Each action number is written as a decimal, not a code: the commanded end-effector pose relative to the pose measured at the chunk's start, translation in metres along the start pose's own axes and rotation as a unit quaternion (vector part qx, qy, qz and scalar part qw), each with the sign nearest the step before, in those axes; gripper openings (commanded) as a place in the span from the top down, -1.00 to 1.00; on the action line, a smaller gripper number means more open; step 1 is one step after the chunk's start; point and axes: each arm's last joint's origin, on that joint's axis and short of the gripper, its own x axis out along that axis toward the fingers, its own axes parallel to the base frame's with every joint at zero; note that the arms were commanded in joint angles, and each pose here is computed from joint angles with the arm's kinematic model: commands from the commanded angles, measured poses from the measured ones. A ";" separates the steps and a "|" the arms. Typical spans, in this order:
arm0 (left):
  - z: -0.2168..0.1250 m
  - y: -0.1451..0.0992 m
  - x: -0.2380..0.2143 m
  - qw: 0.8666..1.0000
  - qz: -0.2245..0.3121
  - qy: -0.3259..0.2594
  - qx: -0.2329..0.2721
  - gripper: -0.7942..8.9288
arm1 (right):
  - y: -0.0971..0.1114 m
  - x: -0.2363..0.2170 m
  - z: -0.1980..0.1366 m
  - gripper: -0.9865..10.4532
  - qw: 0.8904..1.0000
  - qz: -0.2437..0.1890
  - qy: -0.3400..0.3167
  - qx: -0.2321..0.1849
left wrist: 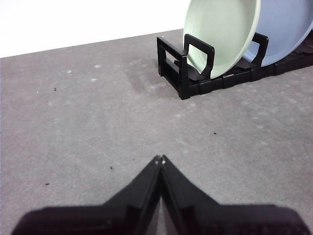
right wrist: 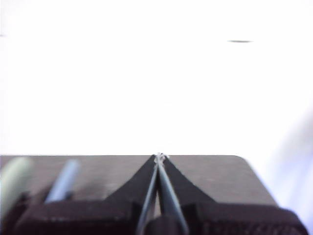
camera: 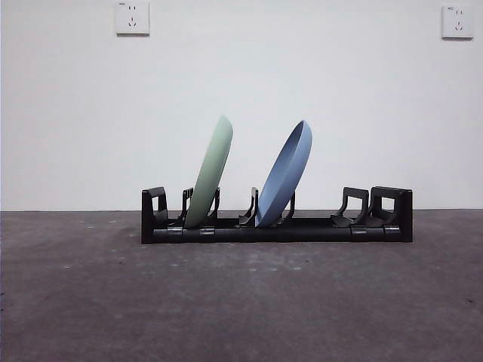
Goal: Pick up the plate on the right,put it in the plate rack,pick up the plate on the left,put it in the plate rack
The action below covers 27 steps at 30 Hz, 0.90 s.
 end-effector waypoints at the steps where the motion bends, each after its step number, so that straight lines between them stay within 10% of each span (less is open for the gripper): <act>1: -0.003 0.000 0.001 1.000 0.003 0.002 -0.004 0.84 | 0.002 0.010 -0.041 0.82 1.000 -0.016 0.006 0.002; 14: -0.003 0.000 0.001 1.000 0.003 0.004 -0.004 0.84 | 0.012 0.050 -0.204 0.82 0.997 -0.023 0.043 0.053; 27: -0.003 0.000 0.001 1.000 0.002 0.006 -0.004 0.84 | 0.014 0.056 -0.270 0.82 0.993 -0.043 0.101 0.049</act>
